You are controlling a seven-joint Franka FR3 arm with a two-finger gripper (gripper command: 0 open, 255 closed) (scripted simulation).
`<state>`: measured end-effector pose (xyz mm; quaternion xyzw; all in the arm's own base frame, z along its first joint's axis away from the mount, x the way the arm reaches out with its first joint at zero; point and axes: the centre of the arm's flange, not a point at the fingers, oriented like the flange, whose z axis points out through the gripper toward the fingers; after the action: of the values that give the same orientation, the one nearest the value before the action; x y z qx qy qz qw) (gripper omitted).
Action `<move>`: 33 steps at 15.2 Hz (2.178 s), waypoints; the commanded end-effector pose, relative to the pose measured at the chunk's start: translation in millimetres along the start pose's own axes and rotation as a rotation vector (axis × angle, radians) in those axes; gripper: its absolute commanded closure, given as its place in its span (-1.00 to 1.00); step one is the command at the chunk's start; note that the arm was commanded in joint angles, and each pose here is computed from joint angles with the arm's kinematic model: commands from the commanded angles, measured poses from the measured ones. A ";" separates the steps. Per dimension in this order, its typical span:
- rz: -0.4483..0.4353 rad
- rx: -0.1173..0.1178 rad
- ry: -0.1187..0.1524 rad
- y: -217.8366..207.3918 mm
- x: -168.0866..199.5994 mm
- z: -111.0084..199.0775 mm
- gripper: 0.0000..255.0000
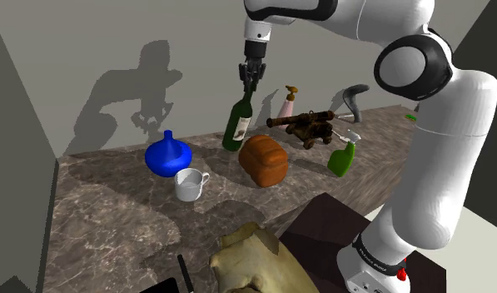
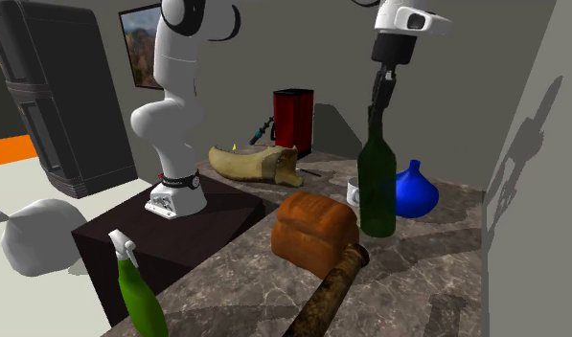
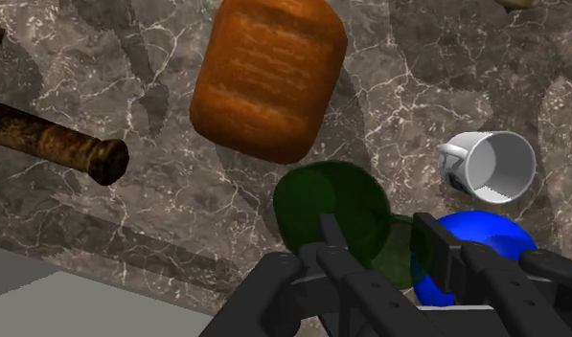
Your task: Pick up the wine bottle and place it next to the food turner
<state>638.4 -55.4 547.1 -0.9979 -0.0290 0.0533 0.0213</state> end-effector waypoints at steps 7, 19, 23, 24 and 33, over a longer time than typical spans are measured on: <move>0.001 0.000 0.001 -100.7 -26.7 7.2 1.00; 0.001 0.000 0.001 -253.6 -66.6 18.1 1.00; 0.001 0.000 0.001 -304.6 -79.9 21.7 1.00; 0.001 0.000 0.001 -317.3 -83.2 22.6 1.00; 0.001 0.000 0.001 -432.0 -113.1 30.7 1.00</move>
<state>503.3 356.5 546.9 -0.9979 -0.0291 0.0532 0.0207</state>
